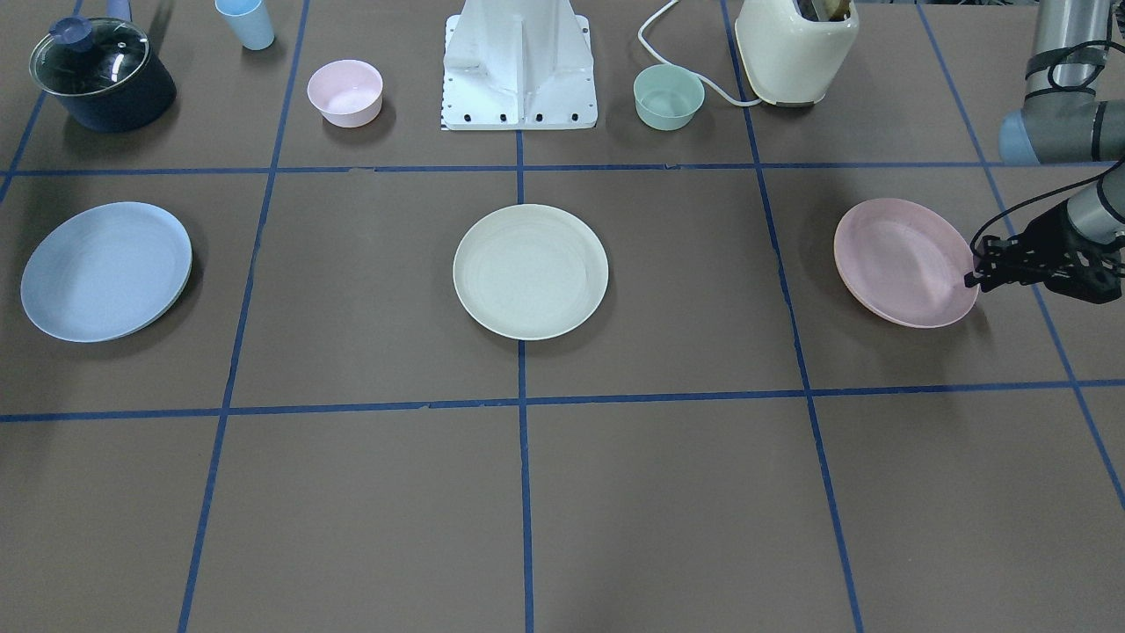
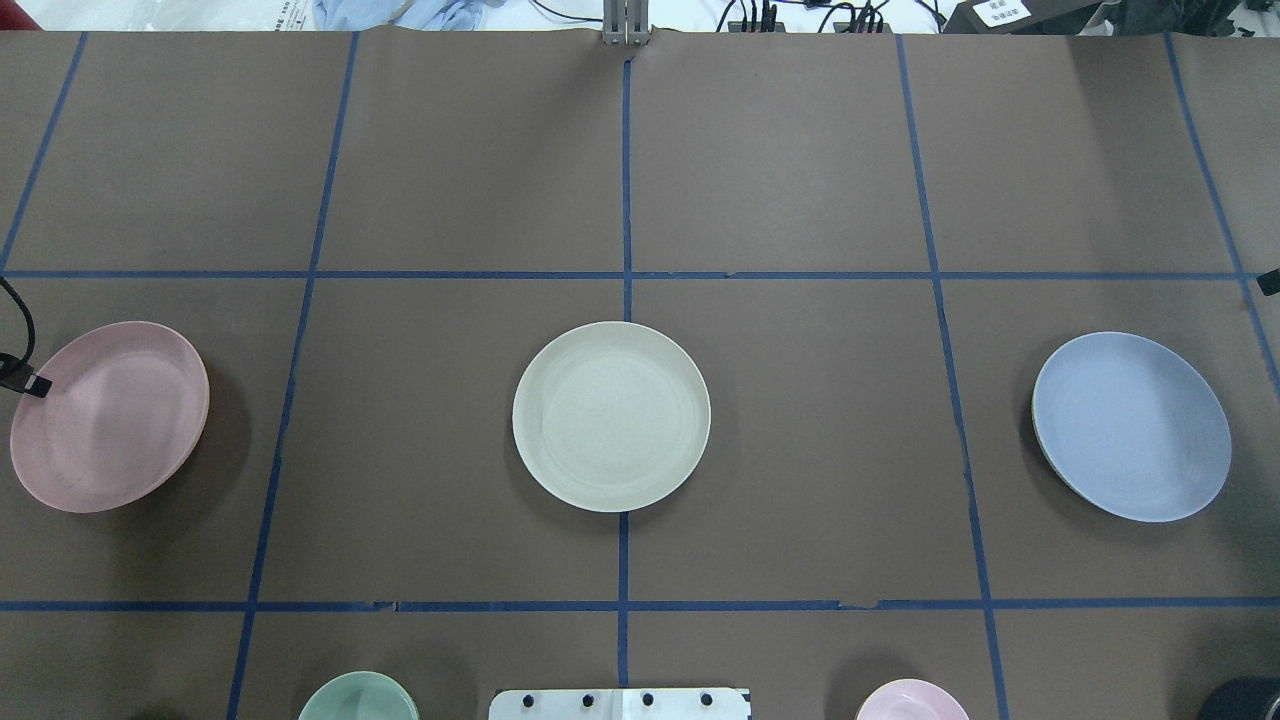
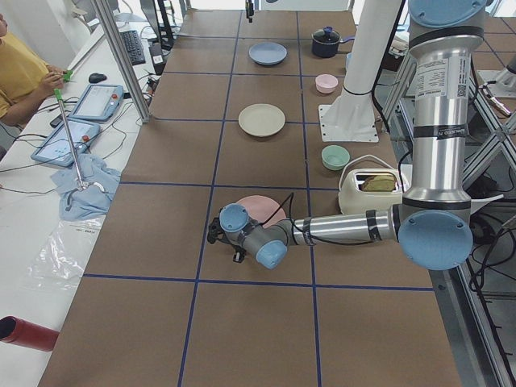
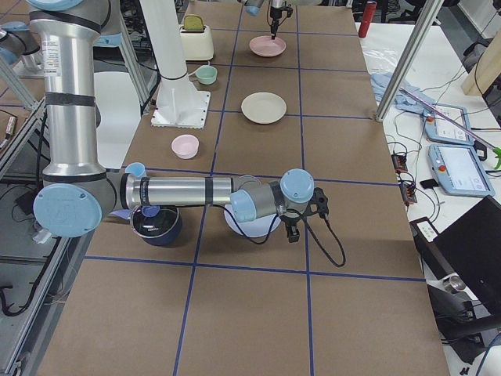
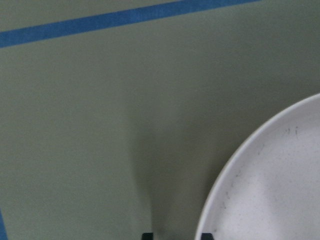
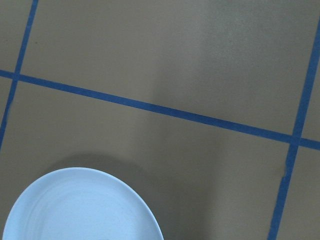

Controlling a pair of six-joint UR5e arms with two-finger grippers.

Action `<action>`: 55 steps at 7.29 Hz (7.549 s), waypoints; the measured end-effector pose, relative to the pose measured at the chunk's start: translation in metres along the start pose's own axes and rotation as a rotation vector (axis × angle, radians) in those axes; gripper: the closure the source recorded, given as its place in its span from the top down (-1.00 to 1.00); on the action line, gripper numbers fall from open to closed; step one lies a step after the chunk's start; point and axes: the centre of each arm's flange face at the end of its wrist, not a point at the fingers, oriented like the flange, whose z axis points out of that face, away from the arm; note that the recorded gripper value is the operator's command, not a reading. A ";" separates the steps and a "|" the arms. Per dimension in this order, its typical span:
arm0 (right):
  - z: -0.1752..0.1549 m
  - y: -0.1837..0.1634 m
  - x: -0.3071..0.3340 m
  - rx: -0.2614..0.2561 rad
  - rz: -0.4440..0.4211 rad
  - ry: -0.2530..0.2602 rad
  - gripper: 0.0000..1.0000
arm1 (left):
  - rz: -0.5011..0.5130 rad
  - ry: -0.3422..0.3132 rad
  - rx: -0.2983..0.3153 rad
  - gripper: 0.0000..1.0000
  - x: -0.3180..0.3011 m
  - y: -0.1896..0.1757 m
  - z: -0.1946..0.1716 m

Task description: Stack three plates with pink and blue

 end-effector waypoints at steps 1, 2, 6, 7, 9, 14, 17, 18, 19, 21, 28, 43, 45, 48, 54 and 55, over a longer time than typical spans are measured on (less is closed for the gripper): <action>0.001 0.000 -0.001 -0.001 -0.002 -0.001 1.00 | -0.013 0.050 -0.018 -1.00 0.009 0.000 -0.002; 0.000 -0.001 -0.002 0.000 -0.004 -0.001 1.00 | -0.033 0.128 -0.034 -1.00 0.033 -0.008 -0.012; 0.039 -0.010 -0.077 -0.064 0.031 -0.009 1.00 | -0.210 0.360 -0.060 -1.00 0.249 -0.099 -0.074; 0.043 -0.009 -0.087 -0.071 0.031 -0.009 1.00 | -0.240 0.375 -0.076 -1.00 0.326 -0.116 -0.058; 0.047 -0.001 -0.089 -0.069 0.023 -0.014 1.00 | -0.278 0.375 -0.037 -1.00 0.451 -0.117 -0.010; 0.049 0.007 -0.086 -0.067 0.017 -0.021 1.00 | -0.280 0.337 0.048 1.00 0.515 -0.089 0.050; 0.063 0.016 -0.085 -0.098 0.015 -0.014 1.00 | -0.278 0.360 0.113 1.00 0.501 -0.095 0.006; 0.069 0.030 -0.076 -0.116 0.031 -0.001 1.00 | -0.285 0.363 0.125 1.00 0.491 -0.097 -0.017; 0.073 0.042 -0.066 -0.131 0.047 0.012 1.00 | -0.294 0.363 0.131 1.00 0.483 -0.102 -0.035; 0.095 0.056 -0.045 -0.168 0.067 0.050 0.97 | -0.300 0.365 0.141 1.00 0.479 -0.107 -0.049; 0.135 0.075 -0.021 -0.218 0.060 0.067 -1.00 | -0.300 0.371 0.153 1.00 0.479 -0.108 -0.057; 0.161 -0.021 -0.543 -0.011 0.468 -0.330 -1.00 | -0.296 0.428 0.196 1.00 0.440 -0.132 -0.143; 0.176 -0.013 -0.556 0.003 0.467 -0.321 1.00 | -0.298 0.427 0.196 1.00 0.439 -0.131 -0.143; 0.186 -0.009 -0.536 -0.011 0.479 -0.291 1.00 | -0.301 0.425 0.197 1.00 0.438 -0.131 -0.142; 0.117 -0.044 -0.271 0.103 0.399 -0.073 1.00 | -0.004 0.186 0.315 1.00 0.280 -0.129 -0.136; 0.086 -0.043 -0.200 0.105 0.351 -0.008 1.00 | 0.085 0.101 0.342 1.00 0.221 -0.138 -0.142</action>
